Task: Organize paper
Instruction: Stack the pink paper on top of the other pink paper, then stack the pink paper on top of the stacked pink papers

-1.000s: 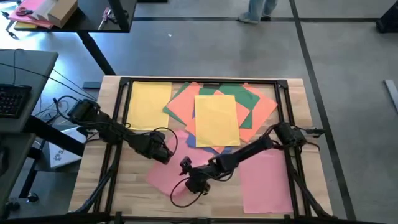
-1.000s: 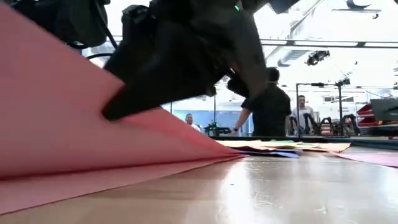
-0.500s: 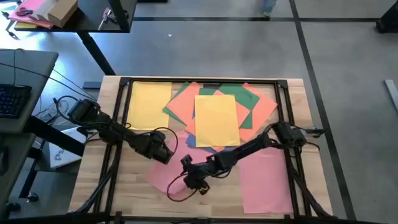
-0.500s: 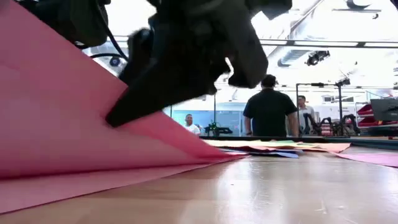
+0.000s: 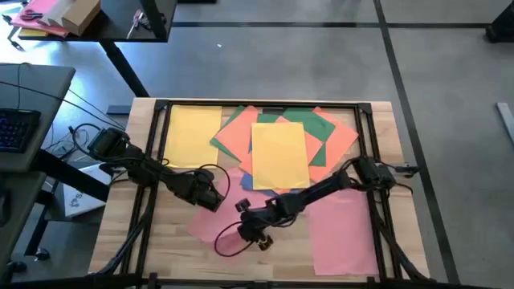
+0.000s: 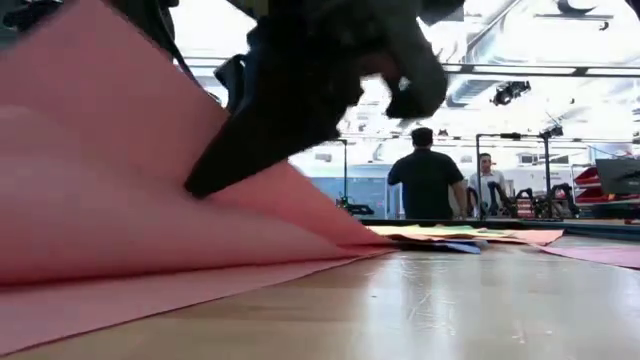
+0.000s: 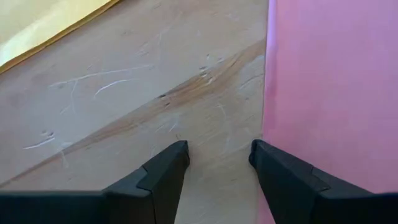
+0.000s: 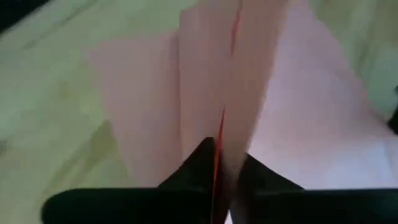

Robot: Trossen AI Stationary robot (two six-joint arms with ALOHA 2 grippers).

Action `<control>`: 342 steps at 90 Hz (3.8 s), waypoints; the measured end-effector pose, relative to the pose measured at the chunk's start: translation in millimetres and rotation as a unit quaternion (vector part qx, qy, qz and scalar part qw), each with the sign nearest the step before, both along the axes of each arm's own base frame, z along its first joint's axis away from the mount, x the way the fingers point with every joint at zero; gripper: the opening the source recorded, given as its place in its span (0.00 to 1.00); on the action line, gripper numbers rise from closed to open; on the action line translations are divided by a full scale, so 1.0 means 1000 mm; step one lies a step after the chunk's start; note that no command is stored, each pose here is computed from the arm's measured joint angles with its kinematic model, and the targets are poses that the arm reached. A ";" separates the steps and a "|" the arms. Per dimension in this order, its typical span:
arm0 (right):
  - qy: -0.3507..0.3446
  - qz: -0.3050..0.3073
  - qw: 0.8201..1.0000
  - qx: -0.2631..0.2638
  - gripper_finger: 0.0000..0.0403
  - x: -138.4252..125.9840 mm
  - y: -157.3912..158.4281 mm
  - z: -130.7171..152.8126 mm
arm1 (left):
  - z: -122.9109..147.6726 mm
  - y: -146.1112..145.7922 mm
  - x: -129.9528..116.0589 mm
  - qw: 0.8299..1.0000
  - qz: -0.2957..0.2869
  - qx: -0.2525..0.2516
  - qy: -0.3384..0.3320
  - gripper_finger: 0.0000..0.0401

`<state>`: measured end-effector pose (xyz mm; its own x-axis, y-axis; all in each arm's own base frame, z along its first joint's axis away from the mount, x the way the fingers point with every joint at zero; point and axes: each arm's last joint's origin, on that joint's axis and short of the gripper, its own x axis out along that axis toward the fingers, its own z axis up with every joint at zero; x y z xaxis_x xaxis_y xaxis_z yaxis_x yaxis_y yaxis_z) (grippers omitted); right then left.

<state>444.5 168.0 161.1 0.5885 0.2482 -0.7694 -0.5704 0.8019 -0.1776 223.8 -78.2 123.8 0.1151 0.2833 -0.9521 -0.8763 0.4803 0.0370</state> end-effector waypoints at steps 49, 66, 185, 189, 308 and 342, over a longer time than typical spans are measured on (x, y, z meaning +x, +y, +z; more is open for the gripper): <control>0.035 0.038 0.999 -0.005 0.00 0.005 0.004 0.051 | 0.002 0.000 -0.001 1.000 0.000 0.000 0.002 0.45; 0.081 0.025 0.996 -0.023 0.00 -0.002 0.003 0.056 | 0.011 0.002 -0.005 1.000 0.000 0.000 -0.003 0.45; 0.032 -0.362 0.931 -0.023 0.00 -0.056 0.008 0.187 | 0.185 0.037 -0.049 0.945 -0.117 0.235 -0.196 0.45; 0.024 -0.336 0.941 -0.046 0.00 -0.053 0.013 0.183 | 0.173 0.035 -0.048 0.952 -0.124 0.214 -0.180 0.45; -0.038 0.054 0.998 0.006 0.54 0.068 0.069 -0.006 | 0.003 -0.060 -0.049 0.954 -0.263 0.001 0.147 0.45; -0.052 0.010 0.997 -0.056 0.53 0.059 0.095 -0.030 | 0.002 -0.062 -0.050 0.947 -0.283 0.001 0.149 0.45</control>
